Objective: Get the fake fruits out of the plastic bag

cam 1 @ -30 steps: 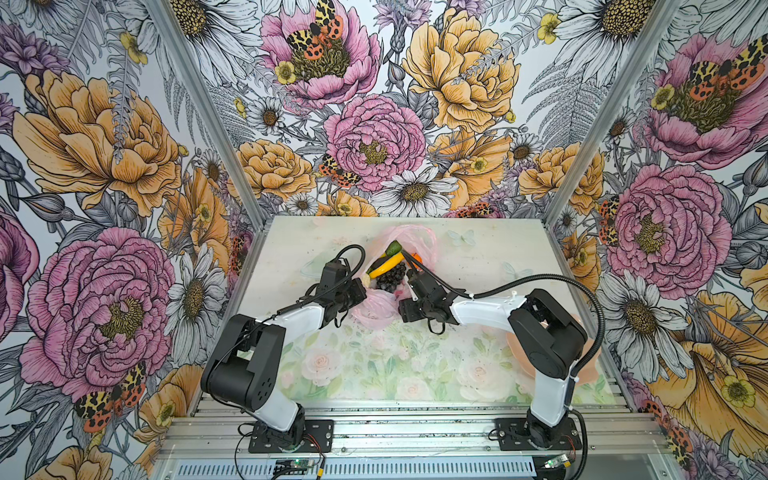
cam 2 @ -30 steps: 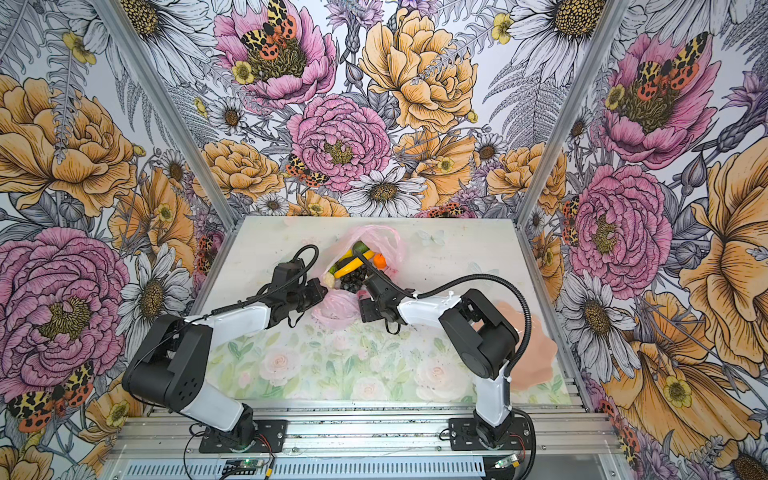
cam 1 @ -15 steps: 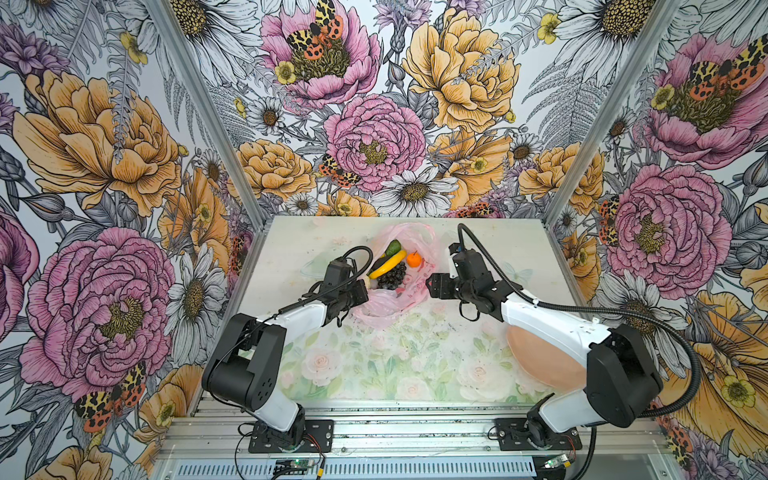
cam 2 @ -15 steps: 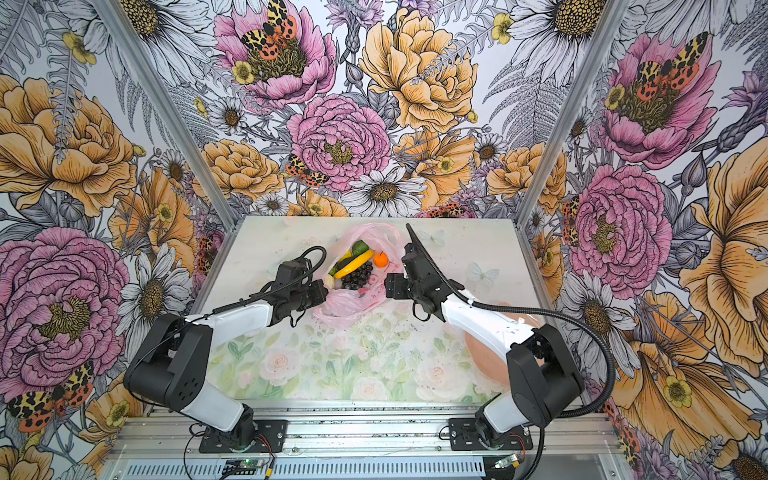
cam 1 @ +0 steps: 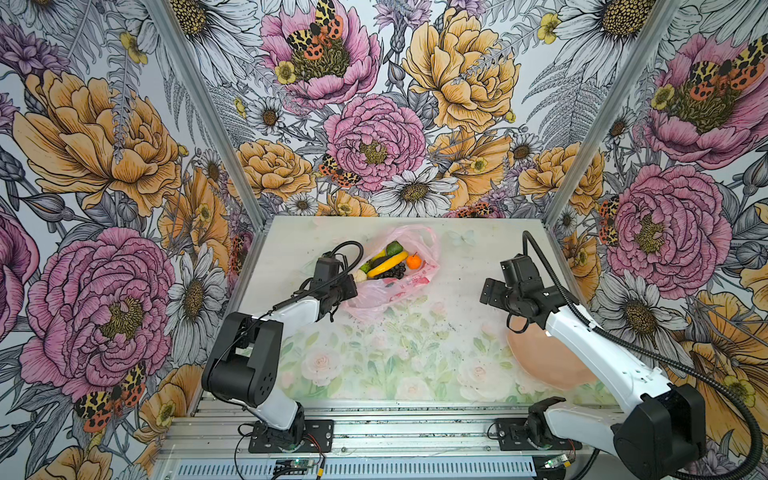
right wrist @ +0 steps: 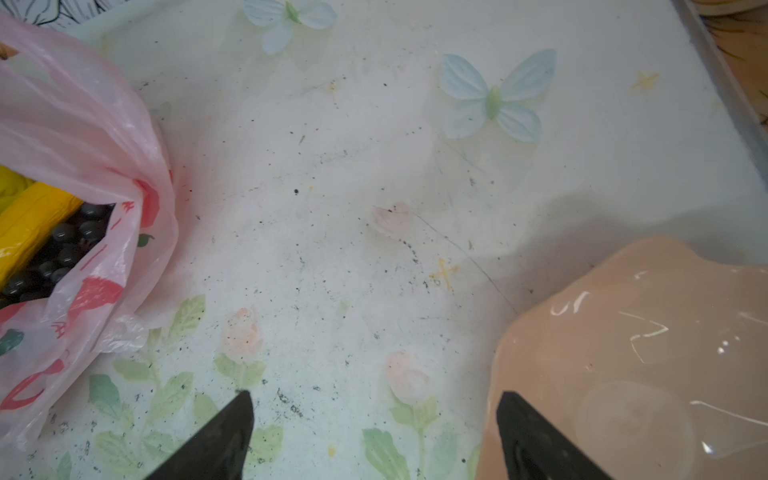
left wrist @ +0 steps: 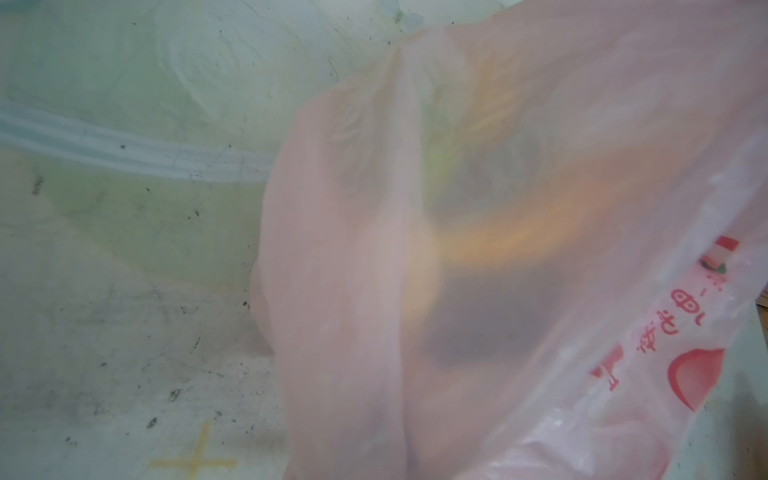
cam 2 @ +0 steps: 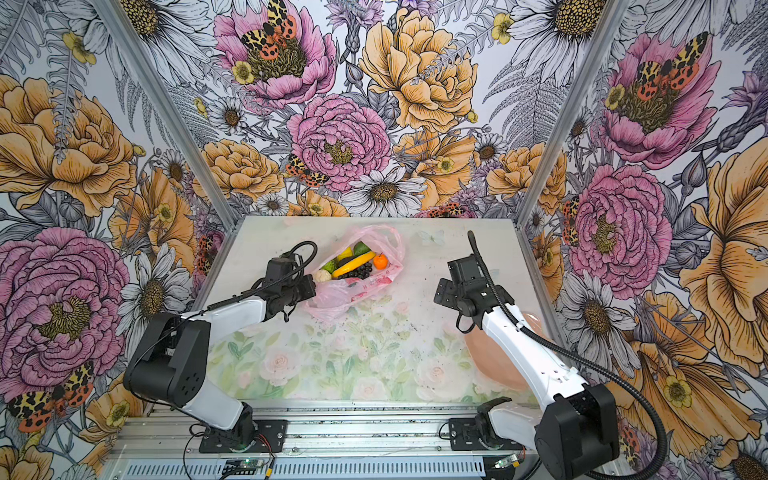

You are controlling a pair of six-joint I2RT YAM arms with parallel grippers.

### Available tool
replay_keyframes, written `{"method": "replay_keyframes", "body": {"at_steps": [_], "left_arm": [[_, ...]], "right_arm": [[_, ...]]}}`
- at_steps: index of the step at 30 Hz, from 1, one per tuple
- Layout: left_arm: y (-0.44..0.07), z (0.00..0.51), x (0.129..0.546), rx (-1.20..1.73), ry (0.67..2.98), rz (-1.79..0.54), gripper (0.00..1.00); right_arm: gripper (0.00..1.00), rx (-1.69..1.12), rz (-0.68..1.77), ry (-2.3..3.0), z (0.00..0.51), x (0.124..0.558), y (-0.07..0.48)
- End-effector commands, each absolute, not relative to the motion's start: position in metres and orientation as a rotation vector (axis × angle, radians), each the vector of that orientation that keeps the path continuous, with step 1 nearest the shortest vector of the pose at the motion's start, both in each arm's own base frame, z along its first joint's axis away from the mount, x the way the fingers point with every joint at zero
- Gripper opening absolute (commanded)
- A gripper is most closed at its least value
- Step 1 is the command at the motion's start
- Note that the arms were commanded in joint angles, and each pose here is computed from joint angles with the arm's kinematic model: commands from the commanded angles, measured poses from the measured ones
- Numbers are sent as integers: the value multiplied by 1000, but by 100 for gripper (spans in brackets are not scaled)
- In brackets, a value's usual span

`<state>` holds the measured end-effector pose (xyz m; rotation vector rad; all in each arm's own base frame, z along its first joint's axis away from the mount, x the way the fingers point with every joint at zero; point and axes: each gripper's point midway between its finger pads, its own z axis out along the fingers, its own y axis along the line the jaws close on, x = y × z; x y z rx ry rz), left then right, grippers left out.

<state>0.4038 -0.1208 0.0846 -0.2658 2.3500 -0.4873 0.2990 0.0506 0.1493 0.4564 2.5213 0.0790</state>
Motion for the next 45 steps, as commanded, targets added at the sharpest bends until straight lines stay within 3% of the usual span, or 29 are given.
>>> {"method": "replay_keyframes", "body": {"at_steps": [1, 9, 15, 26, 34, 45], "left_arm": [[-123, 102, 409, -198, 2279, -480, 0], [-151, 98, 398, -77, 2286, -535, 0], [-164, 89, 393, -2, 2308, -543, 0], [-157, 91, 394, -35, 2287, -573, 0], [-156, 90, 395, -38, 2286, -573, 0], [-155, 90, 395, -41, 2280, -571, 0]], "right_arm": [[94, 558, -27, 2589, 129, 274, 32], [84, 632, -95, 2680, 90, 250, 27], [70, 607, -128, 2742, 69, 234, 34], [35, 497, -275, 2773, 55, 228, 35], [13, 366, -234, 2765, 65, 237, 63], [10, 61, -113, 2737, 87, 248, 146]]}}
